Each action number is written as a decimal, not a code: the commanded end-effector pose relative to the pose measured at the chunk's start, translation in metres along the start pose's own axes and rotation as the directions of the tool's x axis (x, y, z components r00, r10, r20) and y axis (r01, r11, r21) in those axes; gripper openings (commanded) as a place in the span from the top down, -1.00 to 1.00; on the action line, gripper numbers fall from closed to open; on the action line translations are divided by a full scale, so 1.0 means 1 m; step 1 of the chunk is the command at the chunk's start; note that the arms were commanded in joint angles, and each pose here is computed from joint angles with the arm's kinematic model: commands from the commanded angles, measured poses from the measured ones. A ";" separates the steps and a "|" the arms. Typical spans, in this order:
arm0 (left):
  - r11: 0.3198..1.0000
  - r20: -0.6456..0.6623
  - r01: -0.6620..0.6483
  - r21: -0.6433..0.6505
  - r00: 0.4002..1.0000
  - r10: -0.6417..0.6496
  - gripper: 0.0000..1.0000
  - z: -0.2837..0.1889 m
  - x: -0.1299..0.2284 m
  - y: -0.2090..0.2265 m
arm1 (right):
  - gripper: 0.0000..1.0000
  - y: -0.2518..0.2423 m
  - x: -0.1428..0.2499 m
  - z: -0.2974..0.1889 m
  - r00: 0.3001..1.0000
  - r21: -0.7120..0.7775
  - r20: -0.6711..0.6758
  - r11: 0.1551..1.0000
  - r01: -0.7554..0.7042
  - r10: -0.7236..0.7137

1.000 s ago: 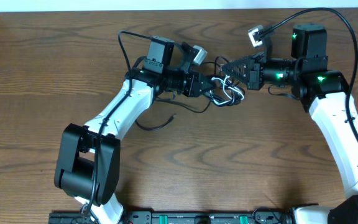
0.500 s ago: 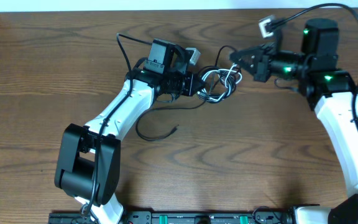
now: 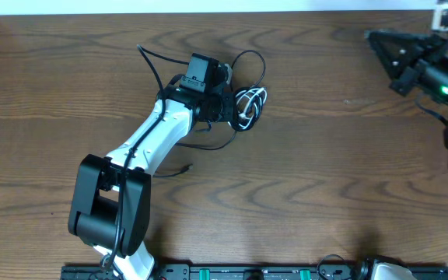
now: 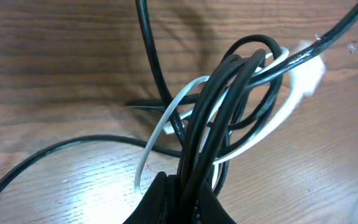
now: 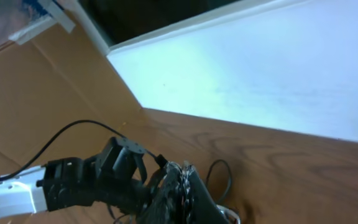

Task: Untangle cables

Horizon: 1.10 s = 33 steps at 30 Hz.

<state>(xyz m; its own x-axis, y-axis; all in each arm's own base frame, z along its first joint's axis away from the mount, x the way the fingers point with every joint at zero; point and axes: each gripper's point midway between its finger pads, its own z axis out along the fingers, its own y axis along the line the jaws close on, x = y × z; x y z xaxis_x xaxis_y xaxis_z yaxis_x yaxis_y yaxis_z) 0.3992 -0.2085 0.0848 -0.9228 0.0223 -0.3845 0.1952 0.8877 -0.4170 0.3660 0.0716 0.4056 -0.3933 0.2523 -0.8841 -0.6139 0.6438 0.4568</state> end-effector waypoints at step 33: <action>0.764 0.111 -0.630 -0.140 0.756 0.645 0.85 -0.103 0.012 -0.079 | -0.72 -0.004 0.095 0.097 0.963 -0.143 -0.268 0.990 -0.014 -0.025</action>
<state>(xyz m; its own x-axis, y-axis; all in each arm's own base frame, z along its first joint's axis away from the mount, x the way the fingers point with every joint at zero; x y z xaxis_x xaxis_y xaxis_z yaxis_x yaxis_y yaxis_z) 0.3373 -0.2337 0.1976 -0.4483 0.6197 -0.6442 0.7440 0.6581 0.1153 0.4017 0.1561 0.3140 -0.5330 0.0538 -0.8444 -0.6928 0.5451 0.4721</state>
